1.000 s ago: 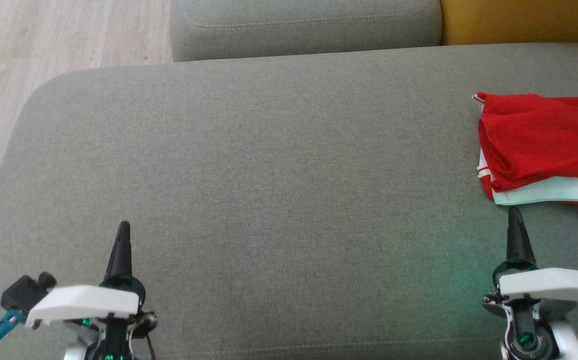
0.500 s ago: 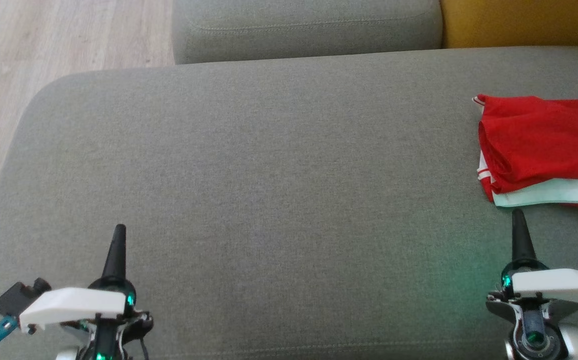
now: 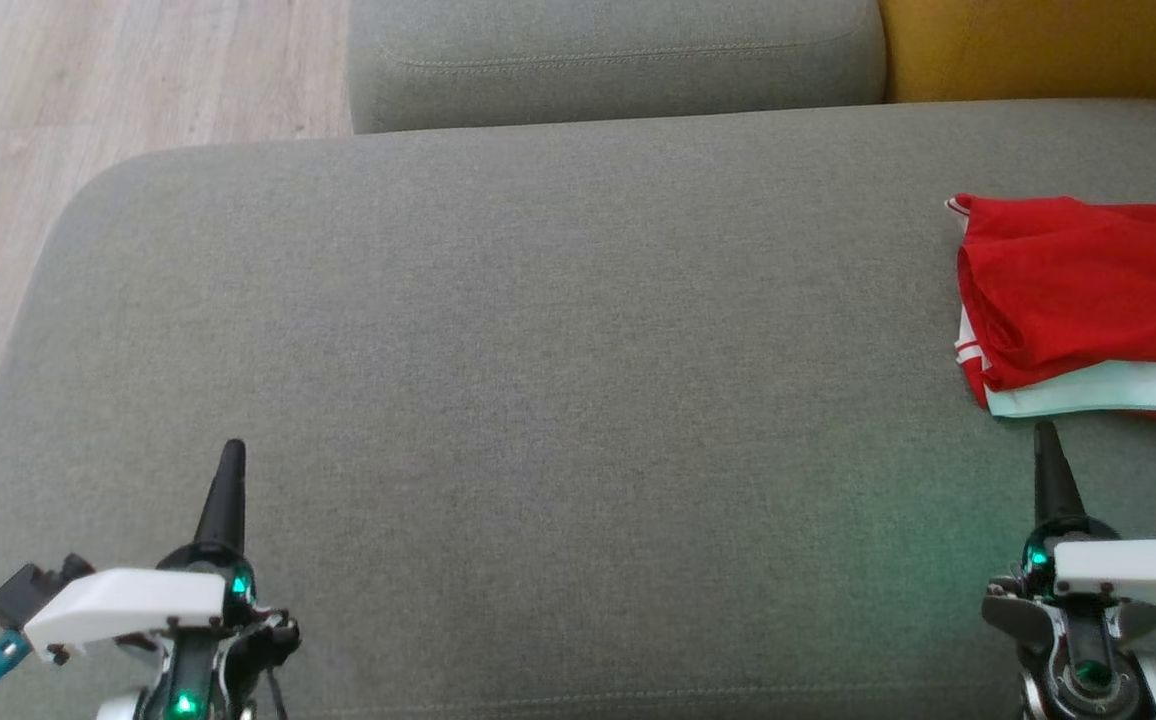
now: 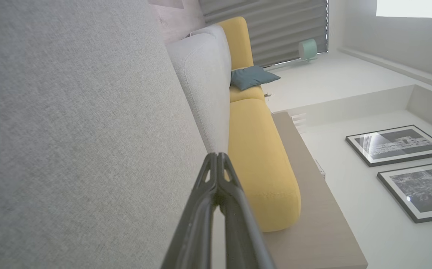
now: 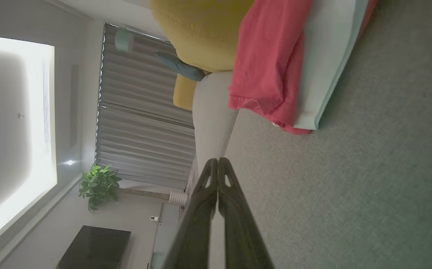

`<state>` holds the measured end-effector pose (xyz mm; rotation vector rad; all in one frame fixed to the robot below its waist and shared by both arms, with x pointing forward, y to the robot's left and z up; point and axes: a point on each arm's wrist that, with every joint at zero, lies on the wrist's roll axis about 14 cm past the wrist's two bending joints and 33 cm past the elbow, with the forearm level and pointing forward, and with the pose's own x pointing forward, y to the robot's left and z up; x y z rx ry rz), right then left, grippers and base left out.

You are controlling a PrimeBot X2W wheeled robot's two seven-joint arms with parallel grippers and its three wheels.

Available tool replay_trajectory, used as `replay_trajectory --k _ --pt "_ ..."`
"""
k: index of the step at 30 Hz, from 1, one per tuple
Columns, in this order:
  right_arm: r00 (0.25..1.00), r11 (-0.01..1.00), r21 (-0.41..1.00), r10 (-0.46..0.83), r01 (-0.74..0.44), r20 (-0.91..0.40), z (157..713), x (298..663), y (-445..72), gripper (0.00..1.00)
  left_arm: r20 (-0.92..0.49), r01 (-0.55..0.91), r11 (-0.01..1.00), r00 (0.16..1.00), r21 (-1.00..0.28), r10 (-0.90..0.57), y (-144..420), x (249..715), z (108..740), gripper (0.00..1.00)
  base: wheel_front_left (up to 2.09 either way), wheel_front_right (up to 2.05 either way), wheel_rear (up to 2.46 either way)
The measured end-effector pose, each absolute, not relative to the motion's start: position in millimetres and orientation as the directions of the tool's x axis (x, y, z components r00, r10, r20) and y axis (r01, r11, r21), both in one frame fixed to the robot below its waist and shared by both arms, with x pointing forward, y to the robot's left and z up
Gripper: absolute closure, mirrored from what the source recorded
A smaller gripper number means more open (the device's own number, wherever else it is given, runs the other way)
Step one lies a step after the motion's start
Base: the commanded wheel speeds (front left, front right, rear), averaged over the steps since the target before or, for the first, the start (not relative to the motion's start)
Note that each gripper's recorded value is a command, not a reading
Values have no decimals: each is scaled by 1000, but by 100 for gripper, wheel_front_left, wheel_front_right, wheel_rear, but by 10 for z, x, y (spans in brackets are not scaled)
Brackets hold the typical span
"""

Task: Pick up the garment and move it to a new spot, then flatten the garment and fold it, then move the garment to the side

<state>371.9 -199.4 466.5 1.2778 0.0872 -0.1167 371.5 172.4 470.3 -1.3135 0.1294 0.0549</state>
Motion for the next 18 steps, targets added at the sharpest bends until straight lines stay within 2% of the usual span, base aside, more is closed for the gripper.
replay_trajectory --k 18 --pt "993 96 988 -32 119 -116 4707 3721 -2016 100 -121 -118 88 992 -989 -34 1797 3706 4702 100 0 0 0"
